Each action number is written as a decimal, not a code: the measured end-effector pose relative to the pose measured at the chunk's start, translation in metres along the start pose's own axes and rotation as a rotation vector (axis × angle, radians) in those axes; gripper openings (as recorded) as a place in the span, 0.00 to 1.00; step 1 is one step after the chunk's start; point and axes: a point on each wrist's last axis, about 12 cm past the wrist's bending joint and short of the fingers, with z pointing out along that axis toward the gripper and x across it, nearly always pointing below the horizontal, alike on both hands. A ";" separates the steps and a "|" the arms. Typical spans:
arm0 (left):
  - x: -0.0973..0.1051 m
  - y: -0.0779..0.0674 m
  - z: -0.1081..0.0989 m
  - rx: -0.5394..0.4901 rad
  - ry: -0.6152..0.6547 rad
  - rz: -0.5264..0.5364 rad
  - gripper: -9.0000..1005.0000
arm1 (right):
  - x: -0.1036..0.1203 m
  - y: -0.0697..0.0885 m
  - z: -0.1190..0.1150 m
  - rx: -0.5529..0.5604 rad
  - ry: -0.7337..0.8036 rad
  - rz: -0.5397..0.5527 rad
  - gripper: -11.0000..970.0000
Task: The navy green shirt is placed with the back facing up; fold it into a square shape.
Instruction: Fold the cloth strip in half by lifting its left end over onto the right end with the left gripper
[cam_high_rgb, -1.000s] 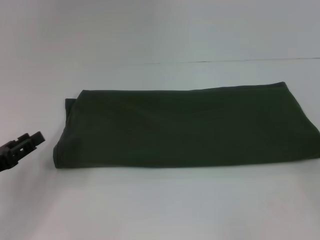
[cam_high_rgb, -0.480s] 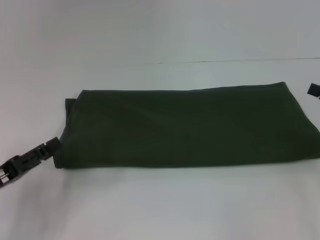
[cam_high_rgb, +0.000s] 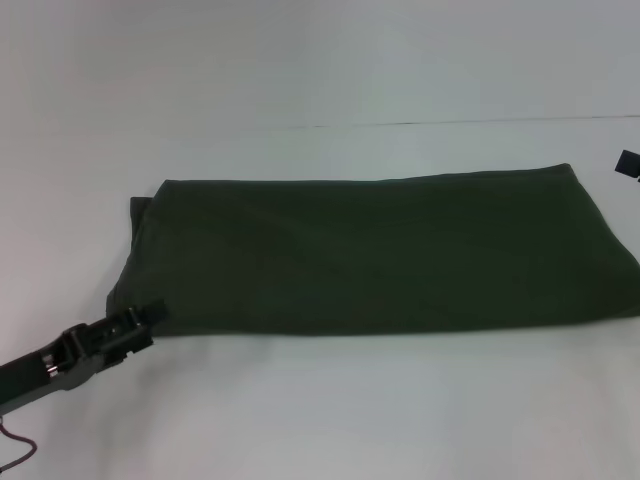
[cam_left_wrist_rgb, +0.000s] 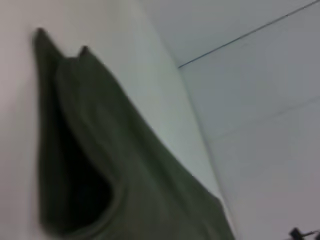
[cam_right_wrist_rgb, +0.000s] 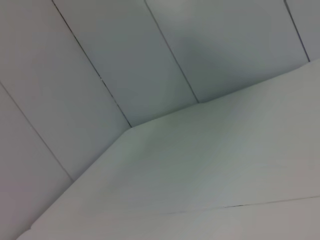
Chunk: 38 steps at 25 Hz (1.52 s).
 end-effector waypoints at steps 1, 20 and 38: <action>-0.001 0.001 0.002 -0.017 0.004 -0.005 0.82 | -0.001 0.000 0.000 0.000 -0.001 -0.001 0.95; -0.015 0.015 0.014 -0.192 0.027 -0.023 0.82 | -0.004 -0.002 -0.002 0.007 -0.006 -0.004 0.95; -0.029 0.014 0.017 -0.234 0.057 -0.027 0.82 | -0.006 -0.003 -0.003 0.009 -0.003 0.003 0.95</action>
